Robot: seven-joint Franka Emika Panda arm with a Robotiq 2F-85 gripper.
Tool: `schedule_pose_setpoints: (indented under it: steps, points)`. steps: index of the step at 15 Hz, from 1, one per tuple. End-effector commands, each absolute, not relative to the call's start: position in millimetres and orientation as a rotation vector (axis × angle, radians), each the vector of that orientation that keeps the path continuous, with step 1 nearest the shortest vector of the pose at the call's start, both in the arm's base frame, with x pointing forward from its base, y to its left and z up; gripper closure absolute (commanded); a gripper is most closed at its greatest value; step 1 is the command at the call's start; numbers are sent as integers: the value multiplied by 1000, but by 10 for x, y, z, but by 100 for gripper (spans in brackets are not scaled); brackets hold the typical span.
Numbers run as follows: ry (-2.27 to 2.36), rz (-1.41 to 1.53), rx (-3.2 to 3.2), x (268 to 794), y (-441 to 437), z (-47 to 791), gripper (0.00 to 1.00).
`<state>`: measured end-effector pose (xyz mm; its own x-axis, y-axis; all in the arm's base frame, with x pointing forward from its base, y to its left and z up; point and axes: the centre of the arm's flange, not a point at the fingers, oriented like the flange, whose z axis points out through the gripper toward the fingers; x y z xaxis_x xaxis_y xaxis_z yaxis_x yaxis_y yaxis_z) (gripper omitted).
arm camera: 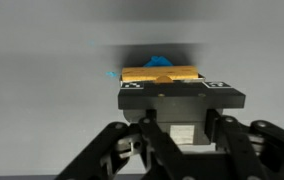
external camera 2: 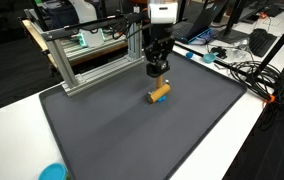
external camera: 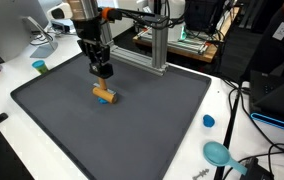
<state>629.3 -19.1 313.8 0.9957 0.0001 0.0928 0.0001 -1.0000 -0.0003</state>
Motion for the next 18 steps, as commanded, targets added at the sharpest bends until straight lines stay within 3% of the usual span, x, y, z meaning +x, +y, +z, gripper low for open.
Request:
schedule_pose_setpoints:
  steps: [1,4,5,6,7,12,18]
  points:
    - [-56,85,-3148,6119,-190,2641,78]
    - [-79,-13,-3053,6172,-225,2761,78]
    - [-51,-145,-3121,6290,-224,3139,53]
    - [-57,-146,-3109,6288,-266,3137,53]
    - [-61,-147,-3100,6285,-294,3136,78]
    - [33,-334,-3136,6241,-297,3481,78]
    - [41,-249,-3191,6156,-204,3341,78]
